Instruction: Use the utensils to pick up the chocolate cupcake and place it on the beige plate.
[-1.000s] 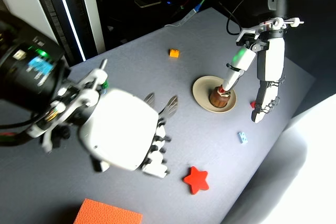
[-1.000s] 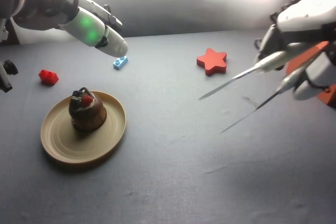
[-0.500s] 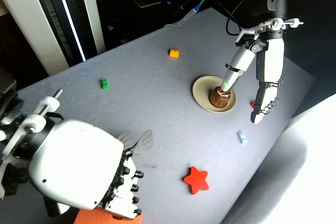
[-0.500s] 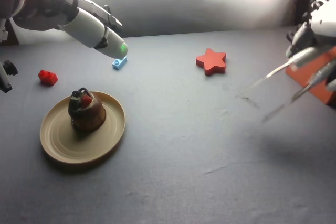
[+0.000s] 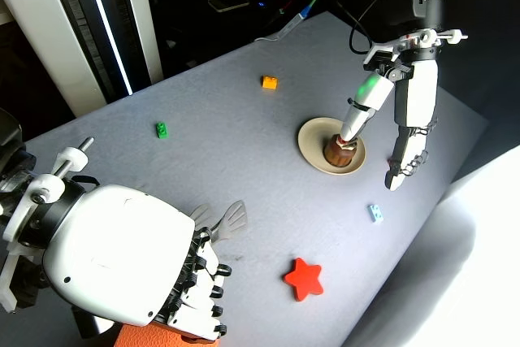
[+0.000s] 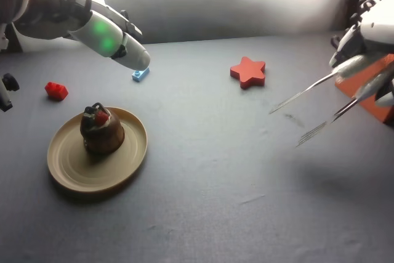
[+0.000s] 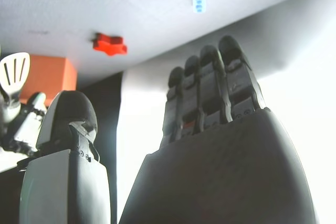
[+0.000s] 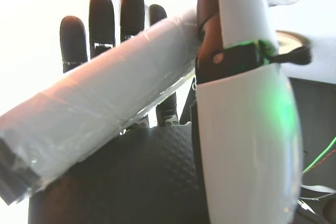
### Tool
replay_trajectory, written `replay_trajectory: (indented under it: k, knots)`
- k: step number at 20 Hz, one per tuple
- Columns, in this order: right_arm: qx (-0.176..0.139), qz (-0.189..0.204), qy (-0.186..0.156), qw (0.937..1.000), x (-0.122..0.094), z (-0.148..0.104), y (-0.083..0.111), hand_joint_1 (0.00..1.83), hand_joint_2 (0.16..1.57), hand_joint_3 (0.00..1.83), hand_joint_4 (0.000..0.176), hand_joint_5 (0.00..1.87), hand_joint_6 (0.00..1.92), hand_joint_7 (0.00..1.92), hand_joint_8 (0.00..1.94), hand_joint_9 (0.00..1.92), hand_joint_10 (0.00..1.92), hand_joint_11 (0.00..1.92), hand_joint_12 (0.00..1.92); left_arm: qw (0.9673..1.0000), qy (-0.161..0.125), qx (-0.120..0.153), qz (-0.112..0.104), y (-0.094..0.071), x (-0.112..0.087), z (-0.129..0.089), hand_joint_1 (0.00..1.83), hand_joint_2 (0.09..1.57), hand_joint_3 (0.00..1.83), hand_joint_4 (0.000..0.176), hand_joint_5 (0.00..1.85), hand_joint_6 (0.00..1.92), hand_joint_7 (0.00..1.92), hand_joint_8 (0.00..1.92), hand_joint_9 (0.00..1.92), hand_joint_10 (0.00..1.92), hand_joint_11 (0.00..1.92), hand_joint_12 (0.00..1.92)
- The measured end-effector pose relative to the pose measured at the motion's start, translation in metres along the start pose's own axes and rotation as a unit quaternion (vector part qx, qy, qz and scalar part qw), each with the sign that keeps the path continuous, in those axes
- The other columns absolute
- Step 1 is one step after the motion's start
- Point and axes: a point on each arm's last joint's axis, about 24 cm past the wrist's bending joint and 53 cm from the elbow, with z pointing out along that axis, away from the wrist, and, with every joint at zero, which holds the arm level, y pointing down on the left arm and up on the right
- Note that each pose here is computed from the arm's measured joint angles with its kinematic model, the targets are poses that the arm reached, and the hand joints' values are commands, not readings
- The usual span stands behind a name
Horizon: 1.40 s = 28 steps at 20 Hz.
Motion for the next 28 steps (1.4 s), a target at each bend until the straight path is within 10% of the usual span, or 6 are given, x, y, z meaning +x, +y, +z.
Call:
replay_trajectory:
  k: [7,12,28]
  knots:
    - [-0.068,0.027,0.019,0.9971,0.022,0.023,0.069,1.05,1.04,0.0,0.0,0.77,0.0,0.75,0.26,0.54,0.75,0.24,1.28,1.0,-0.002,-0.001,0.005,0.003,-0.001,0.0,0.58,1.18,0.0,0.0,0.16,0.0,0.16,0.0,0.15,0.0,0.0,0.32]
    - [-0.098,0.009,0.023,0.9949,0.039,0.034,0.095,0.95,1.1,0.0,0.0,0.56,0.0,0.64,0.0,0.59,0.26,0.19,1.14,1.0,-0.002,0.003,0.007,0.002,0.001,0.0,0.59,1.17,0.0,0.0,0.19,0.0,0.17,0.0,0.17,0.0,0.0,0.35]
    - [-0.084,0.011,0.059,0.9946,0.069,0.04,0.085,0.81,1.05,0.0,0.0,0.37,0.0,0.36,0.0,0.34,0.0,0.0,1.0,1.0,-0.009,-0.002,0.001,0.009,-0.007,-0.001,0.56,1.18,0.0,0.0,0.16,0.0,0.15,0.0,0.12,0.0,0.0,0.26]
